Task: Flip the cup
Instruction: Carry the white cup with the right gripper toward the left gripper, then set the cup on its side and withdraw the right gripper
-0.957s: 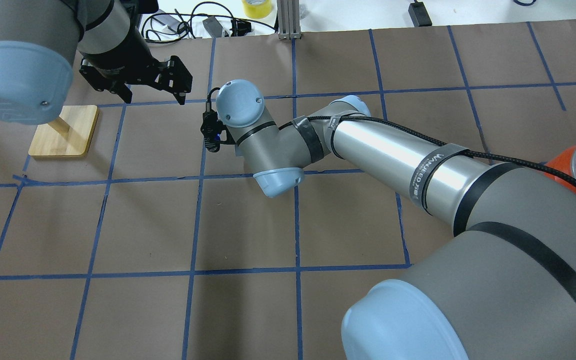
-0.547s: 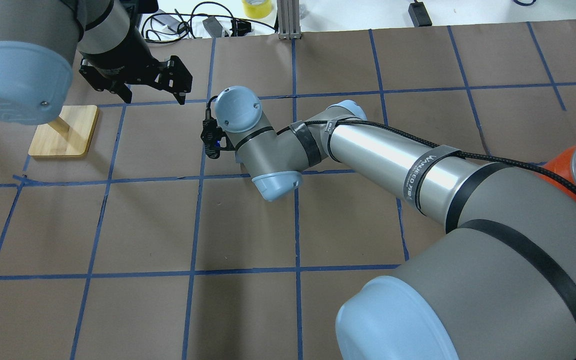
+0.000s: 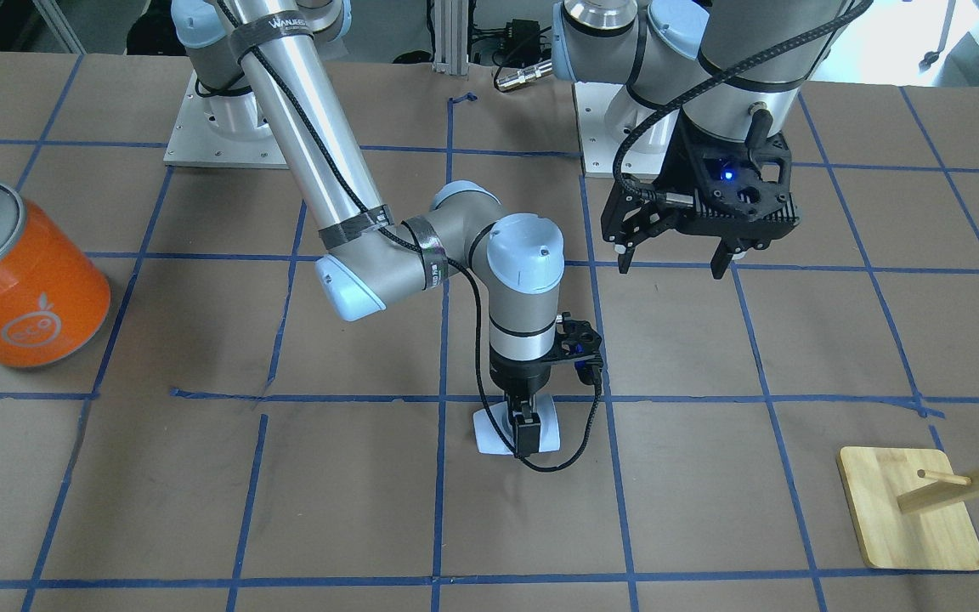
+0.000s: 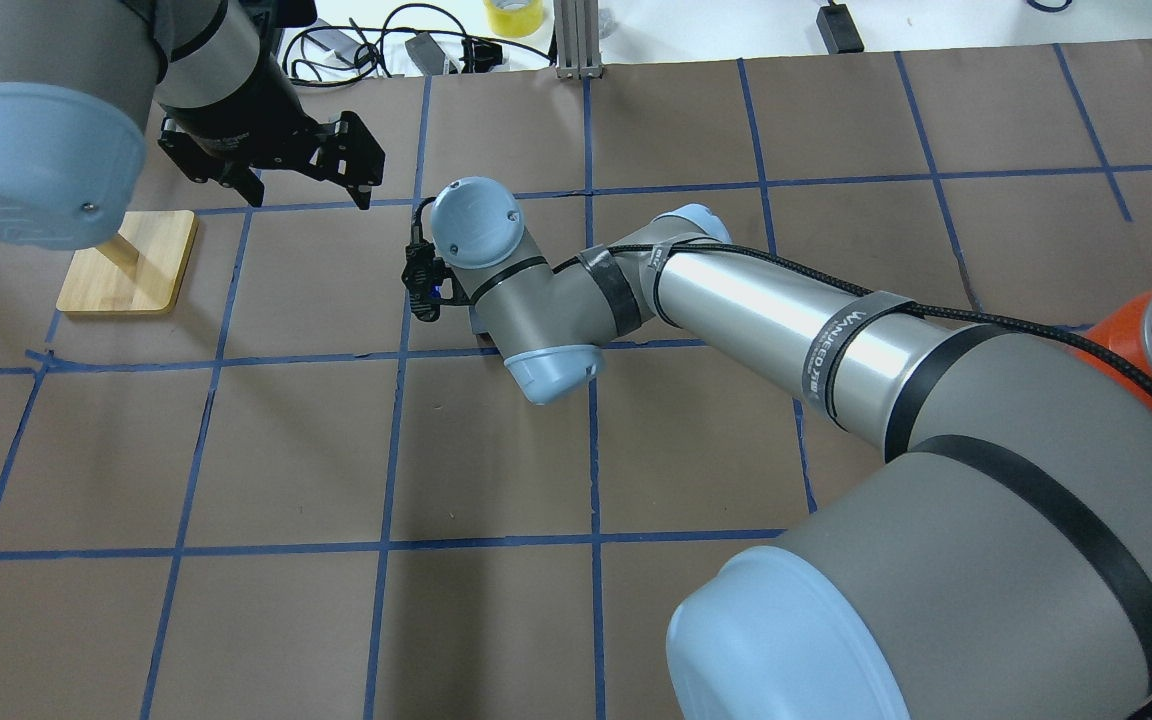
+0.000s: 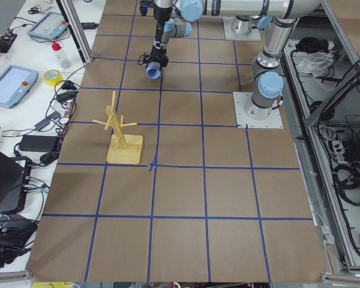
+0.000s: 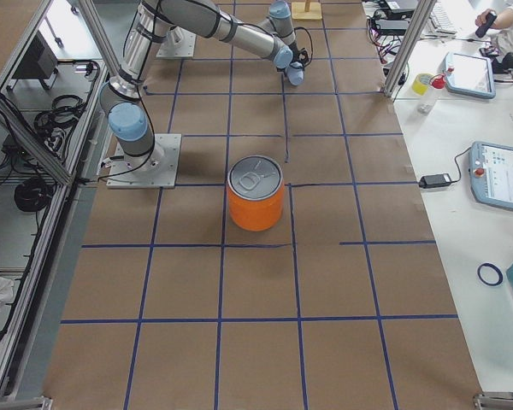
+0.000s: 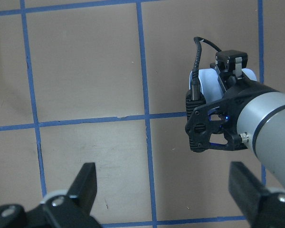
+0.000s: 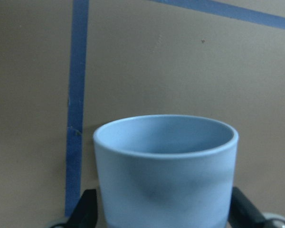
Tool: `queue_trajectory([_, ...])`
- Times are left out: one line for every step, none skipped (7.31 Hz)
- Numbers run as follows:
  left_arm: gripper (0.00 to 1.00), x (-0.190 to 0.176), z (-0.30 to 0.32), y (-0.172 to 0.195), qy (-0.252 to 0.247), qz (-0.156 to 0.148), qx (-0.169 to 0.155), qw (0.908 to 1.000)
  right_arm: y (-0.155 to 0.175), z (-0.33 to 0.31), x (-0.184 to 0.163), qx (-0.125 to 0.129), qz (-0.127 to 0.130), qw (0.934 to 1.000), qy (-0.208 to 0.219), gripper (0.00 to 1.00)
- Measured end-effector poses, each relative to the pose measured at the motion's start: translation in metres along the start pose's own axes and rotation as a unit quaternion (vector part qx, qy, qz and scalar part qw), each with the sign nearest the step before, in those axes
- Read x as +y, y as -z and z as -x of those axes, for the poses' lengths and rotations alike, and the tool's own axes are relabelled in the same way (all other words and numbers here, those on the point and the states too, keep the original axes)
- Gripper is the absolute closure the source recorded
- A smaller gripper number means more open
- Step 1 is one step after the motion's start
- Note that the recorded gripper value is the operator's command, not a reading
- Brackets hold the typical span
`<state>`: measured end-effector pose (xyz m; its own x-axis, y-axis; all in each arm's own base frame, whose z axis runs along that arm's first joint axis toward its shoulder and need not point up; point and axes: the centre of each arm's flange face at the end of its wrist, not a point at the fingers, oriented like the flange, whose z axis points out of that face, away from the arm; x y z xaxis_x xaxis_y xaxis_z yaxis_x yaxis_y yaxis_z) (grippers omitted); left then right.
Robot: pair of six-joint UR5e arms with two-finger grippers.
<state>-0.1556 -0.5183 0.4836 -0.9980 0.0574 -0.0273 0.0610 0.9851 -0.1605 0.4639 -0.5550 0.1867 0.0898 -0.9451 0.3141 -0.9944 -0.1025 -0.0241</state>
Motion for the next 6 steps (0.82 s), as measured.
queue_trajectory([0.00, 0.000, 0.000, 0.000, 0.000, 0.000, 0.000, 1.0000, 0.003, -0.001, 0.000, 0.002, -0.001, 1.0000, -0.001, 0.00])
queue_trajectory([0.00, 0.000, 0.000, 0.000, 0.000, 0.000, 0.000, 1.0000, 0.012, -0.005, -0.001, 0.008, -0.003, 1.0000, -0.004, 0.00])
queue_trajectory([0.00, 0.000, 0.000, 0.000, 0.000, 0.000, 0.000, 1.0000, 0.031, -0.010, 0.000, 0.014, -0.004, 0.9999, -0.008, 0.00])
queue_trajectory([0.00, 0.000, 0.000, 0.001, 0.000, 0.000, 0.000, 1.0000, 0.057, -0.018, 0.007, 0.017, -0.002, 0.9997, -0.015, 0.00])
queue_trajectory([0.00, 0.000, 0.000, 0.001, 0.000, -0.001, -0.001, 1.0000, 0.082, -0.029, 0.021, 0.023, 0.001, 0.9986, -0.049, 0.00])
queue_trajectory([0.00, 0.000, 0.000, 0.001, 0.000, -0.001, -0.001, 1.0000, 0.097, -0.044, 0.048, 0.026, 0.007, 0.9937, -0.109, 0.00])
